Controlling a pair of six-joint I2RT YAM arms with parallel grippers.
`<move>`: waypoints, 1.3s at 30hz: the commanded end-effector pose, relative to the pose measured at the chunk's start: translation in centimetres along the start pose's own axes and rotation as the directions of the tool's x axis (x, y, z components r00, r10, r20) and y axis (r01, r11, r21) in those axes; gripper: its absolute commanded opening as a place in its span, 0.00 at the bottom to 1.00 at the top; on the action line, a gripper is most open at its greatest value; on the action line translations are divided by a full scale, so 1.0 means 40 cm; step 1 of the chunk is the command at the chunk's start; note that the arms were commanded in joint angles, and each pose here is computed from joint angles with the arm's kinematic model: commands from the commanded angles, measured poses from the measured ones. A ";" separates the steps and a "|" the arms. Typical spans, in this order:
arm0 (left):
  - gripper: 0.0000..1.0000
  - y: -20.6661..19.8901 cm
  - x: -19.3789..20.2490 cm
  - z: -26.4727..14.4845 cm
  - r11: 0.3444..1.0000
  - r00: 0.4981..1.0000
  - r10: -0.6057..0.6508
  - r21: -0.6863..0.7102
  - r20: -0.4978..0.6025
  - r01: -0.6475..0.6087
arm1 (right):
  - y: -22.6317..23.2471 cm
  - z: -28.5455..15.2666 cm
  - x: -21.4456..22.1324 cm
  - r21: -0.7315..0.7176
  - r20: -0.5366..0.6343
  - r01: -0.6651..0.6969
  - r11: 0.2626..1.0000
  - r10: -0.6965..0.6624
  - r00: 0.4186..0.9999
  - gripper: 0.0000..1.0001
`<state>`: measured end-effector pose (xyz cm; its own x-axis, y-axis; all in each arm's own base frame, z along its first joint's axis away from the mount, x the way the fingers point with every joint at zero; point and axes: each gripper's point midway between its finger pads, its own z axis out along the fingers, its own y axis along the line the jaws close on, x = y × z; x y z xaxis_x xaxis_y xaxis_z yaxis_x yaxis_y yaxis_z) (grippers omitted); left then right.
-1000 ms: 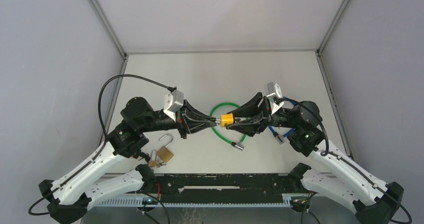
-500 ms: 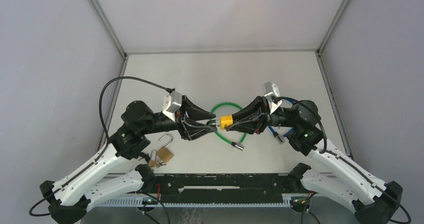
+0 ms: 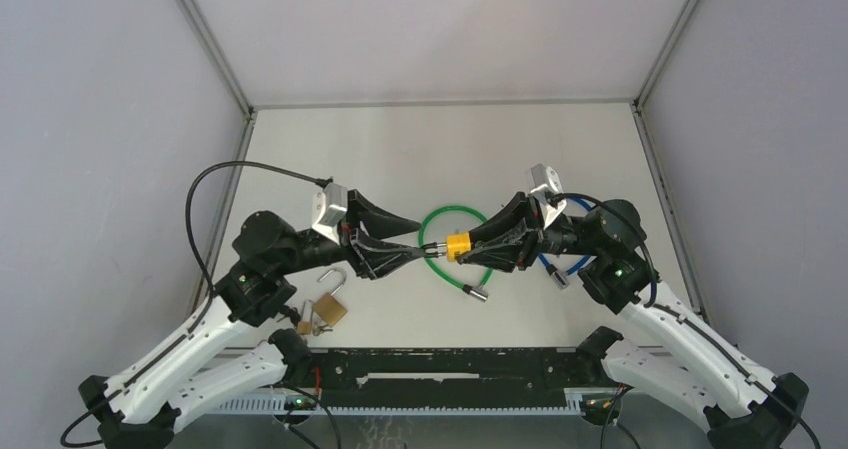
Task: Lock with the key
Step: Lock the lock.
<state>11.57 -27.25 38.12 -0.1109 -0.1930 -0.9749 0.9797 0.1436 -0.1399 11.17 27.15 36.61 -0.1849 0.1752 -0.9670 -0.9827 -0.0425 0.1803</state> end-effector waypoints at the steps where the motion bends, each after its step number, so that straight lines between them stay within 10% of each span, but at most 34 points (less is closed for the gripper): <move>1: 0.52 -0.013 0.016 0.022 0.998 0.999 -0.044 0.044 0.008 0.044 | 0.032 -0.001 -0.103 -0.004 0.083 0.109 0.994 -0.108 0.991 0.00; 7: 0.49 -0.015 0.035 0.037 0.997 0.998 -0.058 0.051 -0.012 0.059 | 0.033 0.000 -0.106 -0.008 0.087 0.115 0.993 -0.114 0.990 0.00; 12: 0.21 -0.017 0.022 0.039 0.997 0.998 -0.059 0.053 0.002 0.058 | 0.033 0.001 -0.100 -0.013 0.078 0.112 0.994 -0.110 0.991 0.00; 18: 0.38 -0.034 0.018 0.028 0.996 1.000 -0.017 0.083 -0.005 0.017 | 0.030 -0.005 -0.090 -0.002 0.061 0.112 0.994 -0.112 0.992 0.00; 27: 0.00 -0.029 0.025 0.025 0.997 0.999 -0.008 0.076 -0.031 0.011 | 0.038 -0.009 -0.102 0.002 0.061 0.125 0.992 -0.125 0.990 0.00; 39: 0.00 -0.049 0.001 0.072 0.994 1.000 0.009 0.106 0.029 -0.012 | 0.056 0.039 -0.100 -0.088 0.080 0.090 0.992 -0.083 0.993 0.00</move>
<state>10.49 -29.36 36.77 -0.1349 -0.1673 -0.9766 0.9859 0.0757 -0.1492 11.31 27.51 37.24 -0.1918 0.1692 -0.9667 -0.9814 -0.0443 0.1869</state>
